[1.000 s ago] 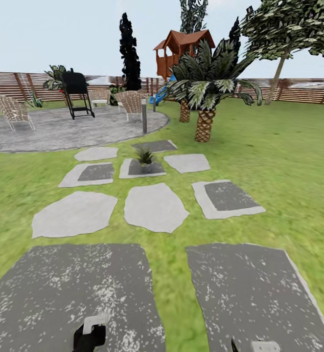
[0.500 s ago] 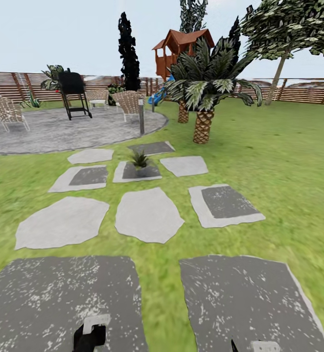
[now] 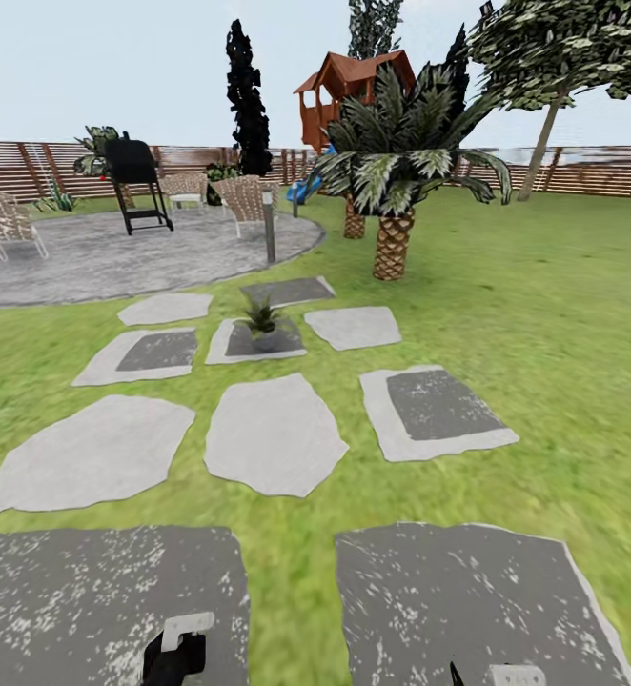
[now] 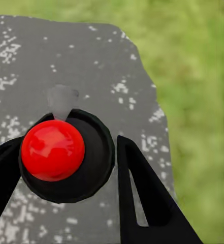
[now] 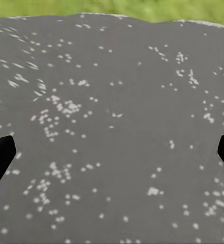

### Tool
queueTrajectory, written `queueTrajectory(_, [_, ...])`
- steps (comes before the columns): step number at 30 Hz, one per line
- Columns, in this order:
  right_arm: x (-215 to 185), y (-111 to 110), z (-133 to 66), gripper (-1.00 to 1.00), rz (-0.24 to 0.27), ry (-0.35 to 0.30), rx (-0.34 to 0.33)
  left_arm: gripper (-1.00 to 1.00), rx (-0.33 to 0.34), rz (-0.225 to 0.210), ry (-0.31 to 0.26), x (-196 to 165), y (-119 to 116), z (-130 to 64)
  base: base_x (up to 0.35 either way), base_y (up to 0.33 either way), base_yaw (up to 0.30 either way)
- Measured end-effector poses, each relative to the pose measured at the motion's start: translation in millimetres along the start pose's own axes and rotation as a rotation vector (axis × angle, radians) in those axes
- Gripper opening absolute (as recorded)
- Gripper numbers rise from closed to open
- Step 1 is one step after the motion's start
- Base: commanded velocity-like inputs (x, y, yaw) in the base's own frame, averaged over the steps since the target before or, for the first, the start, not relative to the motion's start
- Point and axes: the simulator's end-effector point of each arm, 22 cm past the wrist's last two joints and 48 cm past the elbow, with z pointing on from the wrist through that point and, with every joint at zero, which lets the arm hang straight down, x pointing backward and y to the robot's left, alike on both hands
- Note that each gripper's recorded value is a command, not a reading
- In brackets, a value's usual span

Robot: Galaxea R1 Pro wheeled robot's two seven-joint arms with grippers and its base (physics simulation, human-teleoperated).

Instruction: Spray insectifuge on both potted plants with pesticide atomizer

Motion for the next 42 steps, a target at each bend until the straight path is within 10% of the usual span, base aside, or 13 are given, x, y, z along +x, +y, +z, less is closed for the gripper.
queueTrajectory(42, [-0.2, 1.1, 0.1, 1.00, 0.001, 0.000, -0.001, -1.00, 0.000, 0.000, 0.000, -0.1, 0.0, 0.0, 0.279, -0.167, 0.000])
